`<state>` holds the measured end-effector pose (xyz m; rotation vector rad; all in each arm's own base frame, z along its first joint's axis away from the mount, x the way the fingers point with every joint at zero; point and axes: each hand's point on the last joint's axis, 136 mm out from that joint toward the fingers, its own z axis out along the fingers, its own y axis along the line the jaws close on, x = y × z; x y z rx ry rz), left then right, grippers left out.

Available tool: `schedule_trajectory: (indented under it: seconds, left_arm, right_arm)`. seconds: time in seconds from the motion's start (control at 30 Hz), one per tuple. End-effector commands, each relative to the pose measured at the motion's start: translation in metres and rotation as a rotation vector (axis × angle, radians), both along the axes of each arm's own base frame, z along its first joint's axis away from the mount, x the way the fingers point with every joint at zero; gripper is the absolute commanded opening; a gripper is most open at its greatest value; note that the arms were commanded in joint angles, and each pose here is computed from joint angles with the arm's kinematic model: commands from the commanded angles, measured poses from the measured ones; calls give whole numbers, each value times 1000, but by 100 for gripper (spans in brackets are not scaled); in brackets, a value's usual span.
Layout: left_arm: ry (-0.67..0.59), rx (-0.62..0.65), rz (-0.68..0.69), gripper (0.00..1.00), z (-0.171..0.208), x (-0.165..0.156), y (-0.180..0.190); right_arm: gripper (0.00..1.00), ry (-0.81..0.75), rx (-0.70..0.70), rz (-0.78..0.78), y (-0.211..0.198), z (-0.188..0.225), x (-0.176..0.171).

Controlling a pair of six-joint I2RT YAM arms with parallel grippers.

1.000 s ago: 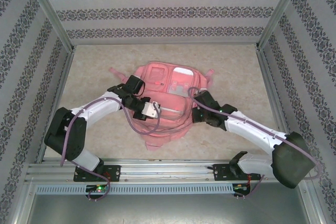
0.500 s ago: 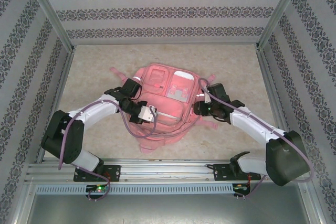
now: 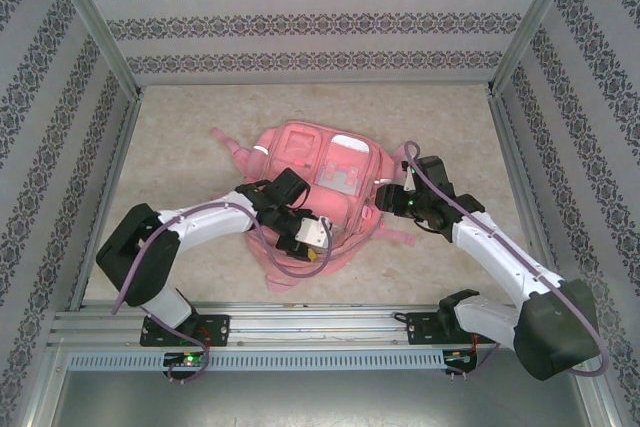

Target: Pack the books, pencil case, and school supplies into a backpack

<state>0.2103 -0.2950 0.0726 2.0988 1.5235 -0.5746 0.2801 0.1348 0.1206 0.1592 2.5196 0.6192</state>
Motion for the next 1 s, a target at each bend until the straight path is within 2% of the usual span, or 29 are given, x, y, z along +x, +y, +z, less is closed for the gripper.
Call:
schedule_trajectory:
  seconds: [0.0, 0.2, 0.4, 0.57, 0.63, 0.73, 0.77, 0.87, 0.9, 0.93, 0.97]
  left_arm:
    - [-114, 38, 110, 50, -8, 27, -8]
    - [-204, 44, 217, 49, -3, 51, -11]
    - [-254, -64, 239, 55, 25, 52, -16]
    - [-263, -10, 240, 54, 11, 51, -7]
    - [-243, 12, 242, 61, 2, 49, -7]
    - [-238, 40, 268, 62, -12, 50, -8]
    - [-242, 52, 289, 58, -15, 53, -7]
    - [-249, 81, 350, 26, -15, 61, -3]
    - [-250, 87, 354, 11, -14, 62, -2]
    - [-251, 88, 358, 0, -11, 62, -2]
    - [-243, 88, 344, 0, -9, 59, -2]
  right_arm:
    - [54, 72, 108, 24, 17, 0, -10]
    - [53, 188, 188, 183, 51, -3, -23]
    - [52, 221, 167, 198, 53, -6, -24]
    - [53, 206, 161, 179, 50, -6, -23]
    - [54, 210, 149, 171, 48, -9, -23]
    - [54, 223, 149, 164, 48, -13, -25]
    - [54, 226, 151, 166, 48, -14, -25]
    - [54, 240, 149, 169, 49, -17, -28]
    - [54, 247, 147, 162, 48, -18, -29]
    - [54, 254, 147, 153, 47, -18, -30]
    - [54, 261, 150, 145, 47, -19, -30]
